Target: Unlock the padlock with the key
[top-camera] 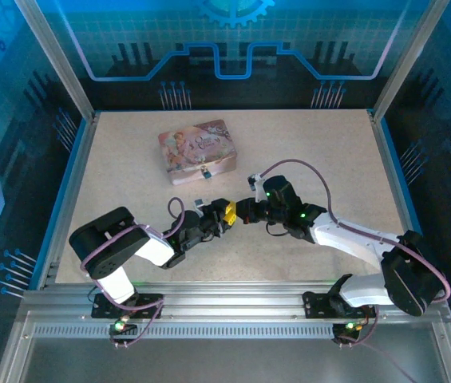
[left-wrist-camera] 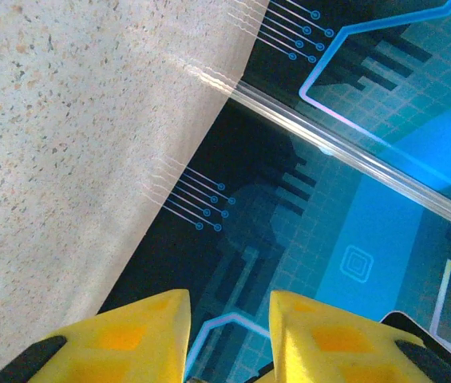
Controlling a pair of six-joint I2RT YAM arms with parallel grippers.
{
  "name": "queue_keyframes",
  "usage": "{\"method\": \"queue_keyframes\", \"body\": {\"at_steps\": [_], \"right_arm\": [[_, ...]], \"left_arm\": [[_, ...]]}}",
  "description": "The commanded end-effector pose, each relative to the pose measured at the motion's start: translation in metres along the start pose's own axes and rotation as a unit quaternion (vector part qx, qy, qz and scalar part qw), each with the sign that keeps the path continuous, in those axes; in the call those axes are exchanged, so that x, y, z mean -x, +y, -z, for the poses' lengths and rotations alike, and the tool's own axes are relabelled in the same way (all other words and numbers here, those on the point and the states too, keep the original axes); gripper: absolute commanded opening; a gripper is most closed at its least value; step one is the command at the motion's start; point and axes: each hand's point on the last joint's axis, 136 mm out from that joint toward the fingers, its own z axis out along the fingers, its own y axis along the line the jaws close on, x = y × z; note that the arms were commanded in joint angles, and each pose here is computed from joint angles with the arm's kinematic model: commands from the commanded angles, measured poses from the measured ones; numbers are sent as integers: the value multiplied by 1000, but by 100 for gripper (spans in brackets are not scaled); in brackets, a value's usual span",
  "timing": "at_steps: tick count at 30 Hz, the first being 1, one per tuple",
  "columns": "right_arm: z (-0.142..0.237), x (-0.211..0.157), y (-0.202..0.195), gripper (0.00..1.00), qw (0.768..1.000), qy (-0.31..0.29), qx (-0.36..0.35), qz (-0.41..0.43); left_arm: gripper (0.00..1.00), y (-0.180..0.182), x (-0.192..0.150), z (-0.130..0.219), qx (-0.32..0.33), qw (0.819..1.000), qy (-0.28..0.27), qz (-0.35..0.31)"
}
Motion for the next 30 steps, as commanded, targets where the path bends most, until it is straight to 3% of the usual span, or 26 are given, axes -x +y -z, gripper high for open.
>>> {"method": "queue_keyframes", "body": {"at_steps": [1,15,30], "right_arm": [[-2,-8,0,0,1000,6,-1,-2],[4,-8,-3,0,1000,-2,-10,-3],[10,-7,-5,0,1000,-10,-19,-3]], "left_arm": [[29,-26,-14,1,-57,998,25,8],[13,-20,-13,1,-50,998,23,10],[15,-17,-12,2,-47,999,21,9]]}}
